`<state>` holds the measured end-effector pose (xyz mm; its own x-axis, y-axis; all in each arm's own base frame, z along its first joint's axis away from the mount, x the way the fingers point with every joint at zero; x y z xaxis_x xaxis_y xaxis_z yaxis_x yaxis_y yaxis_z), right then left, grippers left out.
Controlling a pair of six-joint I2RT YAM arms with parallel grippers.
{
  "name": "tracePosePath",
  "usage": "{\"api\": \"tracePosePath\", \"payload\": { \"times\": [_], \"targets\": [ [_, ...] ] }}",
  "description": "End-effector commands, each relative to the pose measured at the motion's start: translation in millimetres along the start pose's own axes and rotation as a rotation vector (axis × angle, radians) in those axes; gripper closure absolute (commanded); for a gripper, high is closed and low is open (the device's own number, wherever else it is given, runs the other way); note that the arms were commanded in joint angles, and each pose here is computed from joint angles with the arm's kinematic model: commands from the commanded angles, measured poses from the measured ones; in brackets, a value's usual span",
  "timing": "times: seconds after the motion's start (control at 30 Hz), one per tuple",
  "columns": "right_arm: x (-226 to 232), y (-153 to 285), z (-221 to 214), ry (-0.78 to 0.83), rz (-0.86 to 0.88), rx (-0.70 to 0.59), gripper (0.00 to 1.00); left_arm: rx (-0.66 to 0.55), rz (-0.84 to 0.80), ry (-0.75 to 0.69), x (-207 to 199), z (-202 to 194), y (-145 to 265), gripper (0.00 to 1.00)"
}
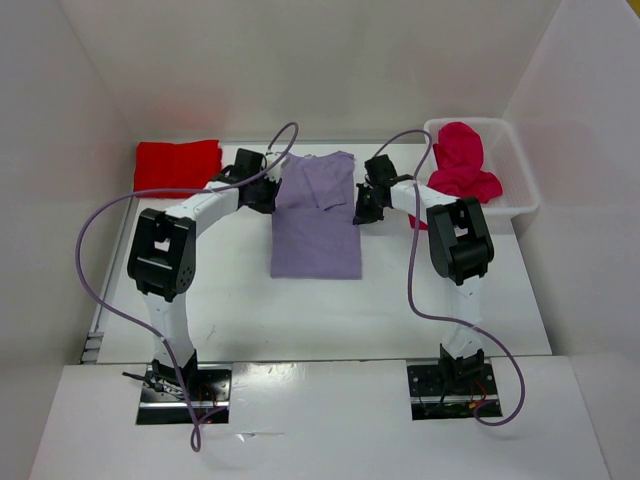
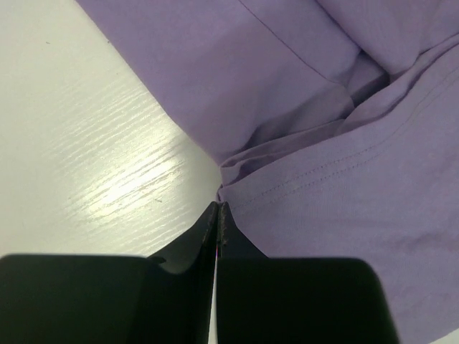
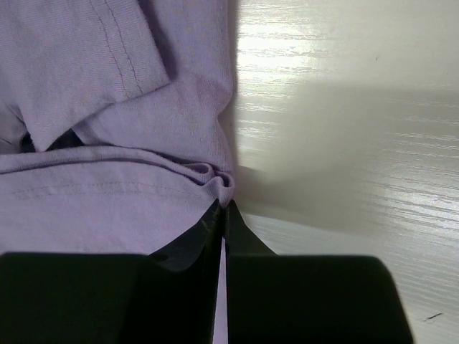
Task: Fold and stack the t-shirts
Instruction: Fold the folded rectangular tshirt in 1/3 of the way, then grab one side of the 2/3 rectangular tshirt with both arms
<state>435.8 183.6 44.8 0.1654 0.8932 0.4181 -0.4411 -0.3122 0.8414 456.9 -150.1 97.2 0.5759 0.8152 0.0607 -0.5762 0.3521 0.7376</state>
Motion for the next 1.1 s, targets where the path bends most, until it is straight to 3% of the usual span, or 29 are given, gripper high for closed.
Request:
{"api": "tracePosePath", "payload": {
  "times": [0.0, 0.2, 0.27, 0.33, 0.37, 0.43, 0.47, 0.5, 0.53, 0.67, 0.87, 0.97, 1.07],
  "targets": [
    [6, 14, 20, 0.018, 0.016, -0.059, 0.94, -0.042, 0.025, -0.025, 6, 10, 8, 1.00],
    [4, 17, 31, 0.003, -0.001, -0.095, 0.97, 0.024, 0.068, -0.027, 13, -10, -5, 1.00],
    [5, 17, 30, 0.003, 0.006, -0.090, 0.88, 0.024, 0.068, -0.036, 13, -10, -5, 1.00],
    [7, 19, 32, 0.003, 0.007, -0.091, 0.70, 0.024, 0.068, -0.036, 13, -10, -5, 0.98],
    [8, 19, 31, 0.004, 0.017, -0.084, 0.55, 0.024, 0.068, -0.036, 13, -10, -5, 0.93],
    [12, 24, 32, 0.015, 0.032, -0.088, 0.46, 0.024, 0.068, -0.036, 13, -8, -4, 0.59],
    [17, 33, 37, 0.019, 0.046, -0.107, 0.42, 0.022, 0.069, -0.036, 14, -4, -2, 0.46],
    [20, 39, 39, 0.022, 0.055, -0.120, 0.36, 0.015, 0.081, -0.029, 16, 0, -1, 0.40],
    [24, 46, 41, 0.025, 0.071, -0.128, 0.36, 0.028, 0.077, -0.026, 15, -3, -1, 0.33],
    [28, 78, 37, 0.032, 0.096, -0.163, 0.35, 0.011, 0.142, -0.031, 25, 11, 18, 0.23],
    [15, 106, -5, -0.001, 0.081, -0.131, 0.35, -0.019, 0.131, -0.074, 20, 18, 63, 0.22],
    [3, 105, -40, -0.028, 0.059, -0.060, 0.35, 0.043, -0.046, -0.132, -10, -13, 67, 0.22],
    [-5, 97, -77, -0.055, 0.053, 0.019, 0.35, 0.198, -0.219, -0.206, -53, -69, 62, 0.22]
  ]
}}
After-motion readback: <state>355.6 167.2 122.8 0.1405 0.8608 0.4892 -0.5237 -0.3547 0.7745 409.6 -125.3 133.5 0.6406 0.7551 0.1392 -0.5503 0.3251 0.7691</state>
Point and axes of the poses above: each gripper's point midway between its finger pads, its own y axis back along the fingers, its own x axis along the line the jaws close on, z = x × y, the point moved 3 cm from there along y, back along the fingers, and after that the axes turned 11 degrees about -y, right-handed, at the moved point
